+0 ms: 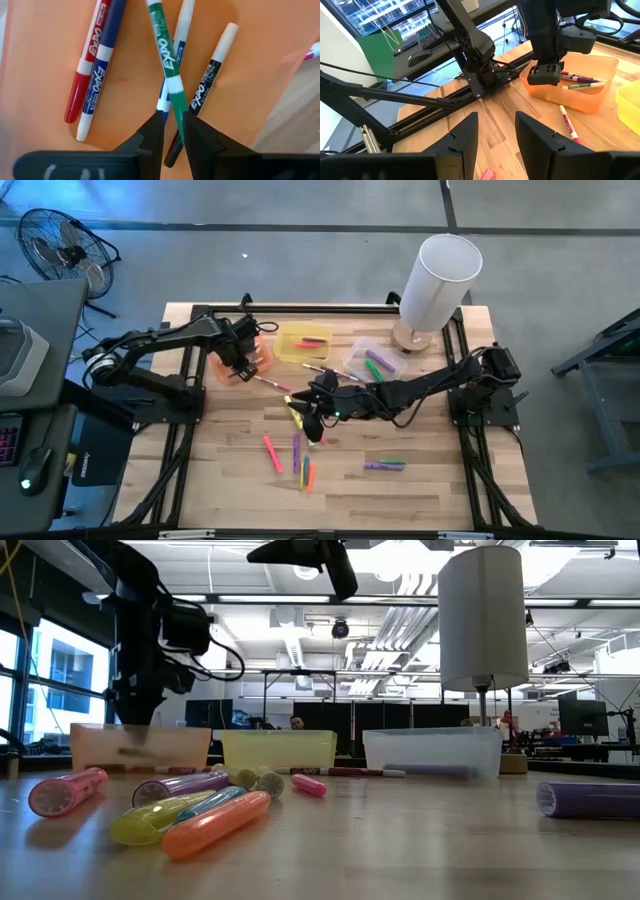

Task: Pick & Place Markers
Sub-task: Put the purple highlighter pen into the white bin

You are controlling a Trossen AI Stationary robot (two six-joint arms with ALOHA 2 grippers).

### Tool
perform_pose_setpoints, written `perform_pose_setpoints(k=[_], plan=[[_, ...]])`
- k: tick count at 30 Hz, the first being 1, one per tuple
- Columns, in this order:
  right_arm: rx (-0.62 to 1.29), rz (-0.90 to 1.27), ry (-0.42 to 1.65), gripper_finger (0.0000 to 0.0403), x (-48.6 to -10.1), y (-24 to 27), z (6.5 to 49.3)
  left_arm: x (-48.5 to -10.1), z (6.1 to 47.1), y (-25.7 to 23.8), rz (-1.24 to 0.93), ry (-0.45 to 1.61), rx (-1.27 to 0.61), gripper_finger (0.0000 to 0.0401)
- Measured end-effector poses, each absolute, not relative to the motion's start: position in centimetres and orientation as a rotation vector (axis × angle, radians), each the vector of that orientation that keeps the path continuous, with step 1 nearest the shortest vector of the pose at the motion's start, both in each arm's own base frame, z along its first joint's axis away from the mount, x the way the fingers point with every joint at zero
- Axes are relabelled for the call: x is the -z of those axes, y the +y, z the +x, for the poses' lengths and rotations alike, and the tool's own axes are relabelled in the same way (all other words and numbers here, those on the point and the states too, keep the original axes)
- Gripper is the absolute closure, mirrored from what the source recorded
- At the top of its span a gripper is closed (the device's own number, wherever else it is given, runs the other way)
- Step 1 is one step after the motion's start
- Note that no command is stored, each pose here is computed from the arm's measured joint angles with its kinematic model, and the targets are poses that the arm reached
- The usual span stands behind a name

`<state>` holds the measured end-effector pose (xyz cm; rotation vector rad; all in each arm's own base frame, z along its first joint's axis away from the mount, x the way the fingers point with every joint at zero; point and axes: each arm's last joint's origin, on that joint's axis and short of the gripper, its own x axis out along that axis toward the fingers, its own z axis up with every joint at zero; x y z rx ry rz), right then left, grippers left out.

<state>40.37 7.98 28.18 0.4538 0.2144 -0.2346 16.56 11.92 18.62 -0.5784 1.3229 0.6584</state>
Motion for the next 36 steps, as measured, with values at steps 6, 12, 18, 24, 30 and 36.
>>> perform_pose_setpoints(k=[6, 12, 18, 24, 30, 36], plan=[[0.235, 0.453, 0.215, 0.0284, -28.2, 8.0, 40.4, -18.8, 16.5, 11.9, -0.573, 1.313, -0.657, 0.0331], [0.243, 0.443, 0.246, 0.0284, -27.9, 8.0, 40.3, -20.6, 16.1, 11.4, -0.574, 1.178, -0.615, 0.033], [0.244, 0.427, 0.303, 0.0284, -27.4, 8.0, 40.1, -24.1, 15.3, 10.3, -0.583, 0.883, -0.502, 0.033], [0.234, 0.426, 0.414, 0.0284, -26.4, 8.0, 39.7, -28.0, 15.1, 7.7, -0.56, 0.558, -0.38, 0.033], [0.255, 0.439, 0.604, 0.0284, -24.8, 7.9, 38.8, -29.6, 16.6, 3.6, -0.521, 0.426, -0.307, 0.0341], [0.284, 0.392, 0.782, 0.0284, -23.6, 7.8, 37.6, -28.6, 19.2, -0.9, -0.484, 0.456, -0.273, 0.0391]])
